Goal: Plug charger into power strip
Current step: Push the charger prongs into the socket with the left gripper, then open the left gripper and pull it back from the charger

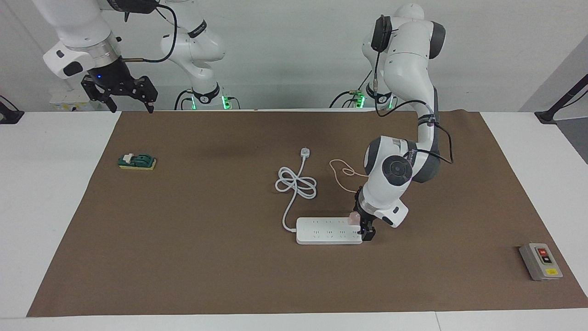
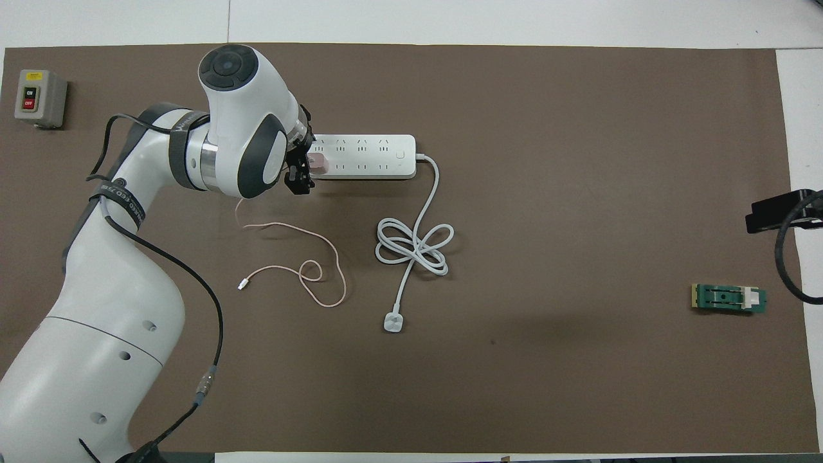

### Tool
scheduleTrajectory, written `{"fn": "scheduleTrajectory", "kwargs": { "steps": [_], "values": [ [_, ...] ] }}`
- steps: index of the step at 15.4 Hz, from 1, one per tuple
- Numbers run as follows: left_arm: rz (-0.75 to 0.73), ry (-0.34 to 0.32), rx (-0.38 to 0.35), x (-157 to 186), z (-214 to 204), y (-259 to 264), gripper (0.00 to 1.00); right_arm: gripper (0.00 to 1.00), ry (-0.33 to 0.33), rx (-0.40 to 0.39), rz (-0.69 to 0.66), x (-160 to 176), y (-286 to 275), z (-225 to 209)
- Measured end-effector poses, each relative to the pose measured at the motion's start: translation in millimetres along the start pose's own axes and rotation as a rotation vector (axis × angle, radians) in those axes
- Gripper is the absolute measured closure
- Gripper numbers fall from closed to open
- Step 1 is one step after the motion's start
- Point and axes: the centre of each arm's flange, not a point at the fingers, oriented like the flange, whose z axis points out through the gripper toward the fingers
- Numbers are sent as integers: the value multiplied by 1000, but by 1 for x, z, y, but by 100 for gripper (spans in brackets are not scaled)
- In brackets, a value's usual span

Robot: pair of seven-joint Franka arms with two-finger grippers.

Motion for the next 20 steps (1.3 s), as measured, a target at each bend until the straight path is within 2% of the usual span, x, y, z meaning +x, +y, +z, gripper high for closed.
{"fn": "scheduleTrajectory", "kwargs": {
  "steps": [8, 12, 15, 18, 20],
  "values": [
    [-2, -43, -37, -1, -93, -20, 0, 0, 0, 0, 0, 0, 0, 0],
    [-25, -84, -85, 18, -169, -45, 0, 0, 0, 0, 0, 0, 0, 0],
    [-16, -90, -101, 31, -205, -64, 0, 0, 0, 0, 0, 0, 0, 0],
    [115, -82, -102, 42, -226, -75, 0, 0, 0, 5, -1, 0, -1, 0],
    [247, -73, -101, 64, -242, -81, 0, 0, 0, 13, -2, 0, -2, 0]
  ]
}}
